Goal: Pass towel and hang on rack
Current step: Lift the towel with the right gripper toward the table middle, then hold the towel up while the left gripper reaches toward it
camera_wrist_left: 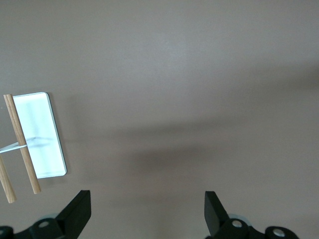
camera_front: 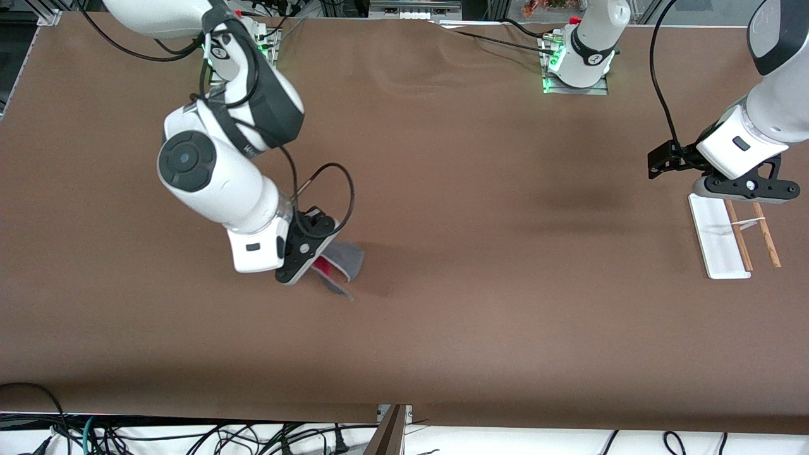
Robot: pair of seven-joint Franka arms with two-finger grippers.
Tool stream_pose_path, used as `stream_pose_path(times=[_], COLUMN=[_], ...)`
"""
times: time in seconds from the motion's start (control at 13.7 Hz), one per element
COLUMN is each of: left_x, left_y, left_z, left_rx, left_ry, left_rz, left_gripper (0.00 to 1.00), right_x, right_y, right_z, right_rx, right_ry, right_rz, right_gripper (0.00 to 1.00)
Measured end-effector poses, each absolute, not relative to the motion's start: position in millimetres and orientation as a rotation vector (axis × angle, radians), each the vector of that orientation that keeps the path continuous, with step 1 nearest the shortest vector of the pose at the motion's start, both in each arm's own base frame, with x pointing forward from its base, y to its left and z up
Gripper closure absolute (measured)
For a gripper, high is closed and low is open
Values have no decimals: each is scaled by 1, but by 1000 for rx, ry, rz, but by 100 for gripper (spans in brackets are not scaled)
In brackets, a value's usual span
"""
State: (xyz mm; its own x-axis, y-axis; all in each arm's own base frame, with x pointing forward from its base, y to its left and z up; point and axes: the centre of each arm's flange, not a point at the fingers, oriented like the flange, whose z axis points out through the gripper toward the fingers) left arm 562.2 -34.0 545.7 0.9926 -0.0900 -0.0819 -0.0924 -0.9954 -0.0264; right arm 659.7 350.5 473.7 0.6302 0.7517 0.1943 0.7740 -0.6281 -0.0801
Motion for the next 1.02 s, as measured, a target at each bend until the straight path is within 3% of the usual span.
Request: stream_pose_path(times=[0.58,1.02], left_x=[564,577], left_y=[-45,-70], left_z=[541,511], left_rx=[-3218,-3418], left_ry=[123,225], left_rz=[149,243], left_gripper=[0,0], right_x=[618,582], right_y=[436,487], right_z=[516,520], right_rx=[-2525,-2469], right_ry=[-1269,-1313], right_rz=[-399,-418], right_gripper=[98,98])
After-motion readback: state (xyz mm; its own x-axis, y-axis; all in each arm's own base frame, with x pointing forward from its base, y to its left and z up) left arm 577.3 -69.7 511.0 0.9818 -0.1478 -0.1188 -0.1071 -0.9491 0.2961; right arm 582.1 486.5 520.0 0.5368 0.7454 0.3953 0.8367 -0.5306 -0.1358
